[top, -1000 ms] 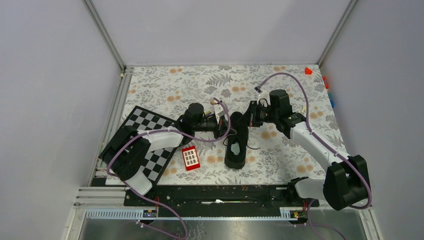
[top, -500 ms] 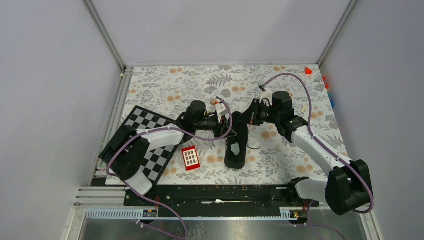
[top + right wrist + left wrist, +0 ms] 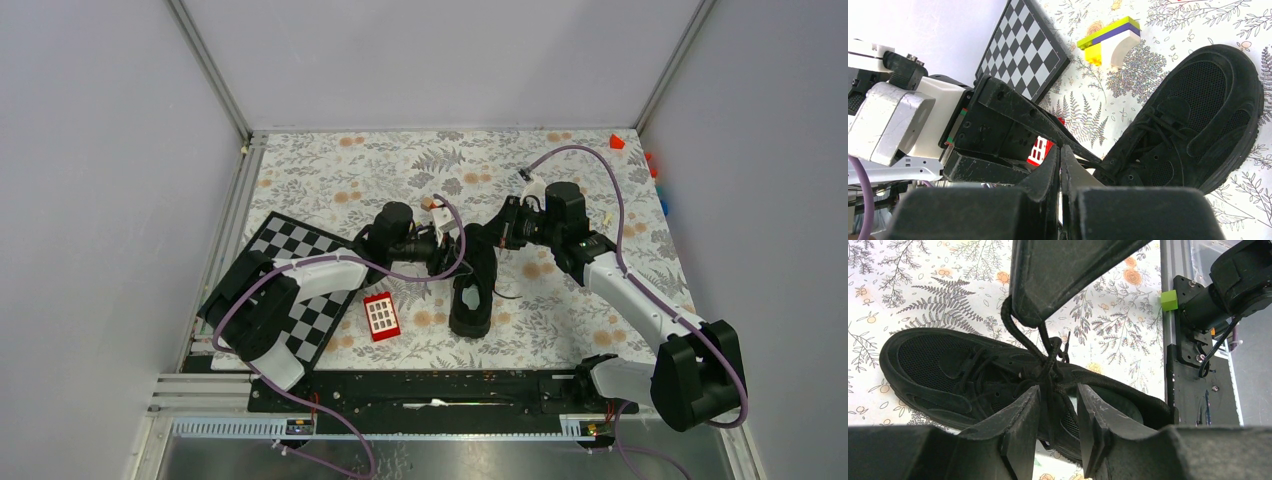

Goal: Tie the shoes
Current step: Wrap the shoelace around the shoelace.

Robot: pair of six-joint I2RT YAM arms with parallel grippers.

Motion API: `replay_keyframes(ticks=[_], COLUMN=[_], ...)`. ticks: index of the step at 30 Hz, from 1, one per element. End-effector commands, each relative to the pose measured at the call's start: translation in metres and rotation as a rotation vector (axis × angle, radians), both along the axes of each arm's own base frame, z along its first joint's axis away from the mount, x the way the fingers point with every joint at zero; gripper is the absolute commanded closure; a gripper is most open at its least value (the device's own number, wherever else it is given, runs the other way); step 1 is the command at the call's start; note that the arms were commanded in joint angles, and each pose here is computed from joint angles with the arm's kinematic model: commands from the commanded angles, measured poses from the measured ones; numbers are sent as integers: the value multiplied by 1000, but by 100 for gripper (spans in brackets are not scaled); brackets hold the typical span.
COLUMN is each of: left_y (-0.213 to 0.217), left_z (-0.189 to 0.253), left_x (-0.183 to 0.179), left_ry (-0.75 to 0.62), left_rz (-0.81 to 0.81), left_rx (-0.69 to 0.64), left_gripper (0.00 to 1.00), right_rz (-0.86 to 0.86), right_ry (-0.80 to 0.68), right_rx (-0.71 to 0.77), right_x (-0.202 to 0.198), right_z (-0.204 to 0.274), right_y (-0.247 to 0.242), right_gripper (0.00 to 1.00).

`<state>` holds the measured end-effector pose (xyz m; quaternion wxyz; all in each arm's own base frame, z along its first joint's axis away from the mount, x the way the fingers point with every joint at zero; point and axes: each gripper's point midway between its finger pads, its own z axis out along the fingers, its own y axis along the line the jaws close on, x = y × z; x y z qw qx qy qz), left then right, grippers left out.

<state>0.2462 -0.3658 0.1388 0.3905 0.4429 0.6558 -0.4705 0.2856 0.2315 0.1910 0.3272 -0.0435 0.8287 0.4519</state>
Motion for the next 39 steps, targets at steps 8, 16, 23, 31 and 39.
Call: replay_keyframes(ticks=[8,16,23,31,39], left_y=[-14,-25,-28,-28,-23], left_z=[42,45,48,39,39], left_x=[8,10,14,21,20], left_ry=[-49,-20,15,24,13], left_rz=[38,56,81,115,130], left_rx=[-121,-126,-155,-125,-119], left_gripper=[63,70,74,80,100], right_rz=[-9,-10,-10,-10,-15], right_ry=[-64,-65,-66,-65,-64], right_rx=[25,25,24,22,18], right_x=[6,6,6,5,6], right_z=[16,17,17,16,15], right_y=[0,0,0,0,-1], right_gripper=[100,100,100,100,100])
